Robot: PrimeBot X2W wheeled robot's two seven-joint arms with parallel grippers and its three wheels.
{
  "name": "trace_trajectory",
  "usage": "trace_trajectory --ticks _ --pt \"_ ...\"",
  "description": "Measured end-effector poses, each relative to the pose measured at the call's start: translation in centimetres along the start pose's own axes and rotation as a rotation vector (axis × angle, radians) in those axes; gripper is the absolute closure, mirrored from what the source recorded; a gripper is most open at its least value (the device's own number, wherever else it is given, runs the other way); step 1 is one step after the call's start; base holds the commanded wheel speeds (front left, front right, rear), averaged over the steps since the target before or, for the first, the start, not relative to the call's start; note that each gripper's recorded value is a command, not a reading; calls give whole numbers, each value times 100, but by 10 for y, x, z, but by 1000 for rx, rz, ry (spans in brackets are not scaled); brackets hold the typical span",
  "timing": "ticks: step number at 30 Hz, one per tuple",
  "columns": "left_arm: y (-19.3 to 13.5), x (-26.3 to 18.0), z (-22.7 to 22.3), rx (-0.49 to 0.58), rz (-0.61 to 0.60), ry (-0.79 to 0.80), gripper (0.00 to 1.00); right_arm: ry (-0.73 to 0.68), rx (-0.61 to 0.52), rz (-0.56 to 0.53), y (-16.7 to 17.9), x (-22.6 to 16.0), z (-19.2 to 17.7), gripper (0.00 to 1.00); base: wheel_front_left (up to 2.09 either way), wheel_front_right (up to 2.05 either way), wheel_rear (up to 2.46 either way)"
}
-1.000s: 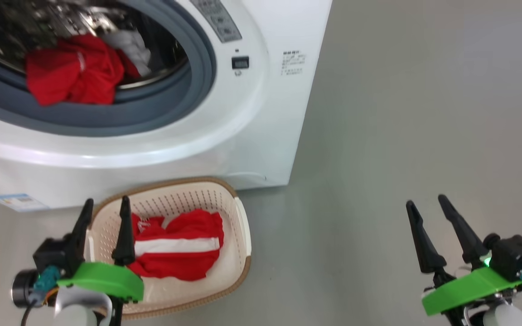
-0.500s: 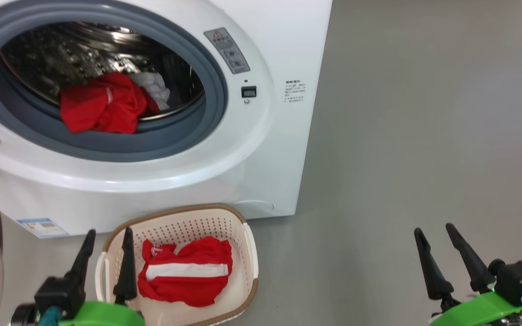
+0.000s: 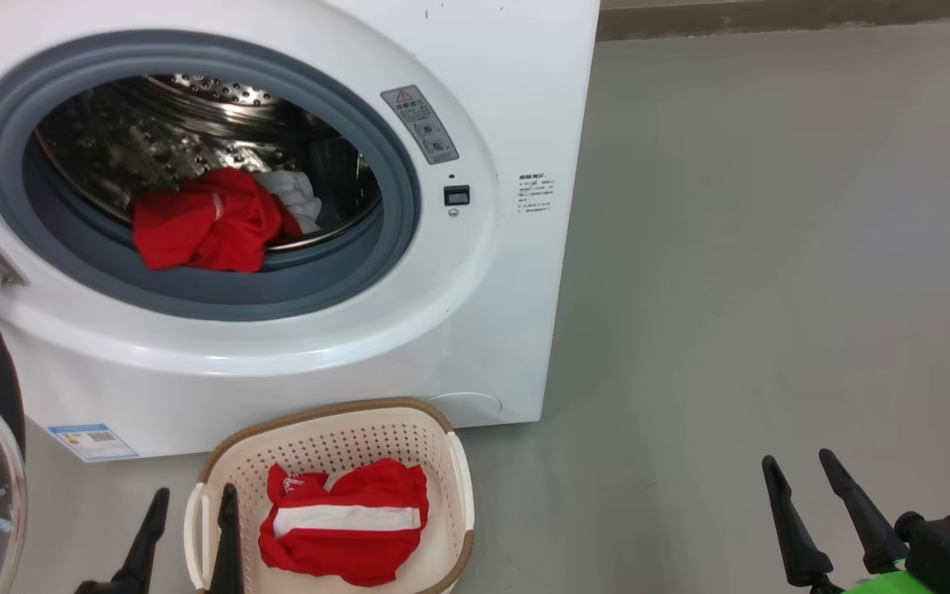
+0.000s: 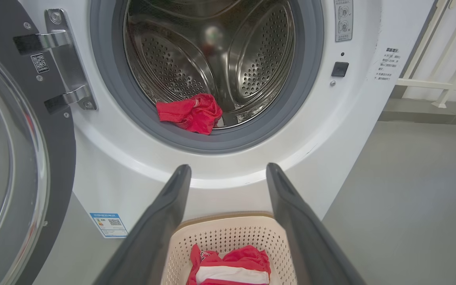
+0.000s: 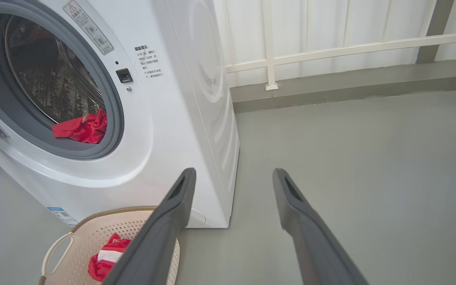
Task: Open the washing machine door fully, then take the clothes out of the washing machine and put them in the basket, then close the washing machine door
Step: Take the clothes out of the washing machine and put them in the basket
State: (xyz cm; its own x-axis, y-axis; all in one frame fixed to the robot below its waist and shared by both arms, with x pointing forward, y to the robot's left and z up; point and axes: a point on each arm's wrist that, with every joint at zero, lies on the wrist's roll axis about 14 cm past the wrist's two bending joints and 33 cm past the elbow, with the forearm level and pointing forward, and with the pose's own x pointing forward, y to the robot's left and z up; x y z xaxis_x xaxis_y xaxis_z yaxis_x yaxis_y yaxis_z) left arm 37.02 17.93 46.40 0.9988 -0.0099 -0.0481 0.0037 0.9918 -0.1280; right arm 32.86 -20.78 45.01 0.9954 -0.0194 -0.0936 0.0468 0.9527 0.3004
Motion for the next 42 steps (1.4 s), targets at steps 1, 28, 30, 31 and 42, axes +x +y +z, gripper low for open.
trace_trajectory --ticks 1,28,30,31,42 --pt "0 -2 0 2 2 0 0 -1 0 -2 -1 -1 0 0 0 0 0" --pt "-9 19 -4 15 -10 8 0 44 2 -24 -6 4 -13 0 0 0 0" --pt "-12 26 -2 22 -18 3 0 42 1 -21 -5 8 -12 0 0 0 0" --pt "-14 33 0 30 -24 -3 0 40 1 -18 -4 12 -11 0 0 0 0" --pt "-34 138 6 101 -69 -30 0 80 11 14 6 56 -27 0 0 0 0"
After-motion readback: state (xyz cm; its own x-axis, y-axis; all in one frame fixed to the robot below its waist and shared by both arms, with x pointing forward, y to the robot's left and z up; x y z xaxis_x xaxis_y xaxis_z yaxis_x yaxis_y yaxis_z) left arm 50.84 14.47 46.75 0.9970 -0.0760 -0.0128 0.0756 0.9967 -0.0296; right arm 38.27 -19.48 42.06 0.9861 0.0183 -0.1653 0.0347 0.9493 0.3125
